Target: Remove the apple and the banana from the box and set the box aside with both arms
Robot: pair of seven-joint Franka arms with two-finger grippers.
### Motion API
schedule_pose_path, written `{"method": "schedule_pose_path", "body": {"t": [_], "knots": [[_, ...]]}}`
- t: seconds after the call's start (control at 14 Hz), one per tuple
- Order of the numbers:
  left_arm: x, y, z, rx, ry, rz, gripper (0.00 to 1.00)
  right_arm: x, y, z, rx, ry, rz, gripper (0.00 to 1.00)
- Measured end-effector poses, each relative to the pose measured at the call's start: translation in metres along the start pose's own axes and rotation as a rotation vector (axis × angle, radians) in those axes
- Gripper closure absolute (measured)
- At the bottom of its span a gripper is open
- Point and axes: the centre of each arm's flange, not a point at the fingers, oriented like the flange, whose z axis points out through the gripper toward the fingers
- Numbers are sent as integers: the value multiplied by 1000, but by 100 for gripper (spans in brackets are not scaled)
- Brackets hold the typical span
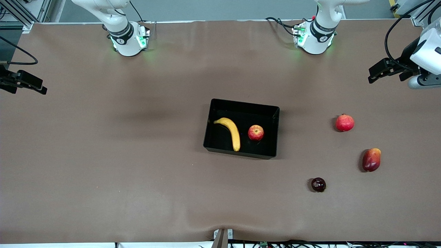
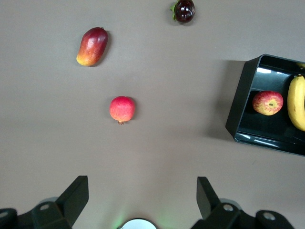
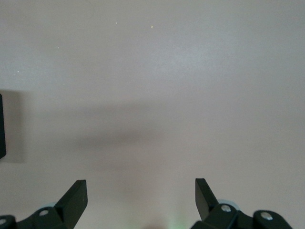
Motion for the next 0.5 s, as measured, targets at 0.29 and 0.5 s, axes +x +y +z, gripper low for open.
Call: {"method": "schedule_pose_path", "body": {"t": [0.29, 0.5], "knots": [[0, 0, -3, -1, 6, 0, 0, 0, 0, 0, 0, 0, 0, 0], [0, 0, -7, -2, 16, 0, 0, 0, 0, 0, 0, 0, 0, 0]]}}
